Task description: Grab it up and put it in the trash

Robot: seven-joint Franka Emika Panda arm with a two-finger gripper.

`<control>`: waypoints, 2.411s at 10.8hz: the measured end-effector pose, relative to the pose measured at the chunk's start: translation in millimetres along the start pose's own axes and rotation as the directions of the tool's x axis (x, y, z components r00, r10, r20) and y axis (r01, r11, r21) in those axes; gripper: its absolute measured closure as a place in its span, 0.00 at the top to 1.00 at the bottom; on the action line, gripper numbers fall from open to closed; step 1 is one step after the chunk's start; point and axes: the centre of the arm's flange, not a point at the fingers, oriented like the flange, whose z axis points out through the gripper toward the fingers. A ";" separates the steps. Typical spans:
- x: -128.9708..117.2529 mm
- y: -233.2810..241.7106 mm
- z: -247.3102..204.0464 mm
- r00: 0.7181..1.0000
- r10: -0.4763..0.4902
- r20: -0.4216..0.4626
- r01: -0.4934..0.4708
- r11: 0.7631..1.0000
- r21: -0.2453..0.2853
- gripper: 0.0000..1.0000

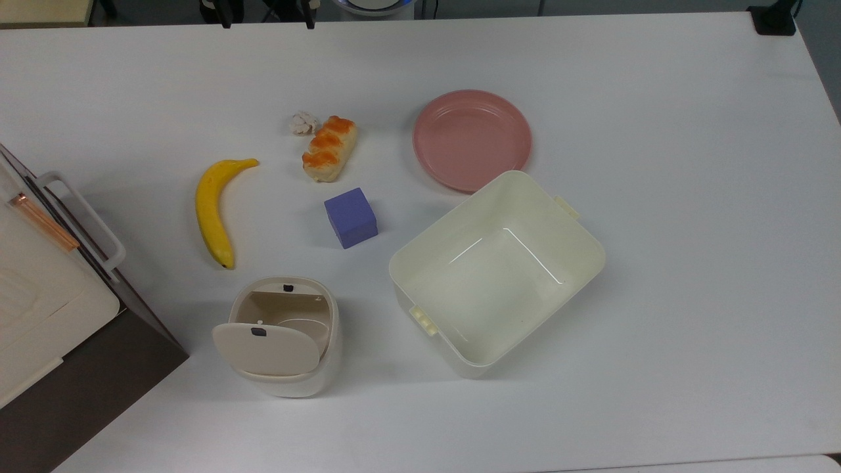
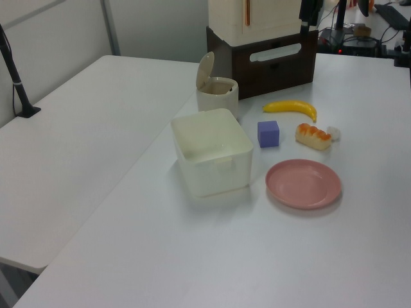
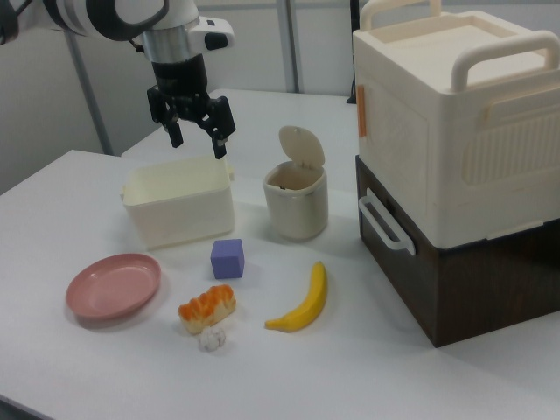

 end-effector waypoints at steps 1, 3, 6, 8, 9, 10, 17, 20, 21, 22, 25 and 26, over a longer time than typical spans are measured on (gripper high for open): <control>0.0 0.0 0.0 1.000 0.000 0.000 0.000 1.000 0.000 1.00; -3.6 2.7 2.6 0.999 0.002 0.033 -0.002 1.000 -0.014 1.00; -4.1 4.5 2.7 0.999 0.003 0.035 -0.002 1.000 -0.019 1.00; -4.0 3.9 2.8 0.999 0.002 0.035 -0.001 1.000 -0.019 1.00; -3.9 2.5 2.8 0.999 -0.001 0.035 0.001 1.000 -0.019 1.00; -3.6 0.1 2.9 0.999 -0.004 0.036 0.005 1.000 -0.019 1.00; -1.9 -21.9 4.1 0.998 0.046 0.036 -0.045 0.999 -0.020 1.00; -2.0 -19.7 4.1 0.998 0.049 0.036 -0.048 0.998 -0.027 1.00; -2.0 -18.6 4.2 0.998 0.049 0.036 -0.047 0.998 -0.037 1.00; -1.9 -18.0 4.4 0.998 0.048 0.037 -0.047 0.998 -0.042 1.00; -1.7 -17.9 5.0 0.998 0.044 0.038 -0.042 0.998 -0.043 1.00; -1.6 -17.8 5.1 0.998 0.043 0.038 -0.042 0.998 -0.043 1.00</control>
